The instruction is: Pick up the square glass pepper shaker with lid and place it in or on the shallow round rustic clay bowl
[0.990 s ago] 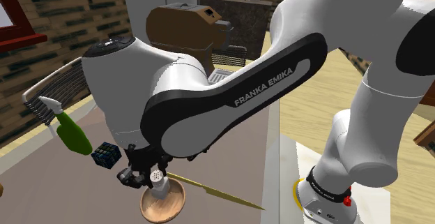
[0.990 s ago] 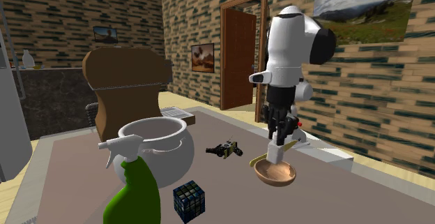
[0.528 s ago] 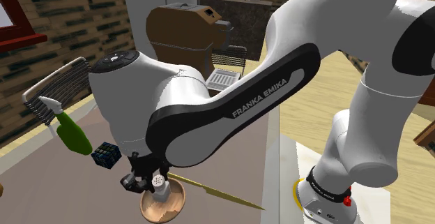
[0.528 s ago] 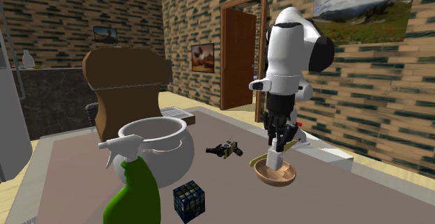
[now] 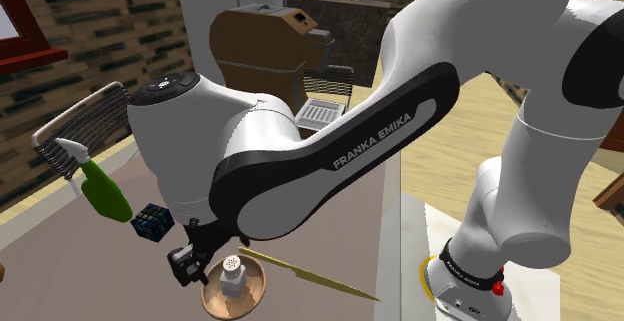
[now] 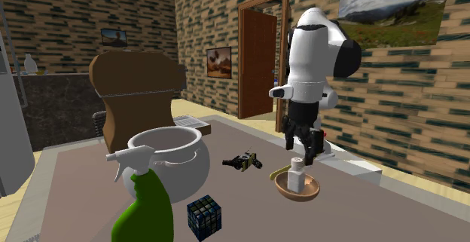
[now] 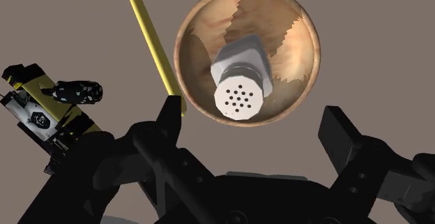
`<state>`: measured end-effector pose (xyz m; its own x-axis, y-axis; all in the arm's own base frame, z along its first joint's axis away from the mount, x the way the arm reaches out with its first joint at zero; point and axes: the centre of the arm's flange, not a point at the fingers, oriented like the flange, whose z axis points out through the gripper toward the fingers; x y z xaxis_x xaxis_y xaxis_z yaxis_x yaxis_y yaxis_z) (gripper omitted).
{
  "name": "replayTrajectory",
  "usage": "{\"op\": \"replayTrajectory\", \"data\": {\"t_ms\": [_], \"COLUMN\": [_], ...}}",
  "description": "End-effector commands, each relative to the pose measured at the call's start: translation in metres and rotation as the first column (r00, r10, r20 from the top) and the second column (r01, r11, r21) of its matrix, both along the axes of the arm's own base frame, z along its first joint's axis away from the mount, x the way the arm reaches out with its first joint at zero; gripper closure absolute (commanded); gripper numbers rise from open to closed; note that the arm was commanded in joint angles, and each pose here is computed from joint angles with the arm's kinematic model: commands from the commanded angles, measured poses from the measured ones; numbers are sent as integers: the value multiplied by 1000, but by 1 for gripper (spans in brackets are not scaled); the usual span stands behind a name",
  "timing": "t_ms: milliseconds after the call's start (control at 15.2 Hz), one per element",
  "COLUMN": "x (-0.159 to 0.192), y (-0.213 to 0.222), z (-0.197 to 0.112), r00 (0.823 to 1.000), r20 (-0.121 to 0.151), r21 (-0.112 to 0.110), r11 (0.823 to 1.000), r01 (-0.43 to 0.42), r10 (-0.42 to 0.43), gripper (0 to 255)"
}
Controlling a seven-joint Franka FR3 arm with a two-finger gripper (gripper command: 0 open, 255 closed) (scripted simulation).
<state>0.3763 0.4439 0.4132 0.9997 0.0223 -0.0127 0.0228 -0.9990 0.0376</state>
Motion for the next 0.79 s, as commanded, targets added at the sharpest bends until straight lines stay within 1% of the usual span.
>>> {"op": "replayTrajectory", "data": {"t_ms": [0, 66, 330, 726], "x": [0, 0, 1, 1], "y": [0, 0, 2, 2], "z": [0, 0, 50, 50], "r00": [1000, 1000, 1000, 1000], "r20": [0, 0, 0, 0], "r21": [0, 0, 0, 0], "r11": [1000, 1000, 1000, 1000], "r01": [0, 0, 0, 0], "r10": [0, 0, 0, 0], "gripper": [0, 0, 0, 0]}}
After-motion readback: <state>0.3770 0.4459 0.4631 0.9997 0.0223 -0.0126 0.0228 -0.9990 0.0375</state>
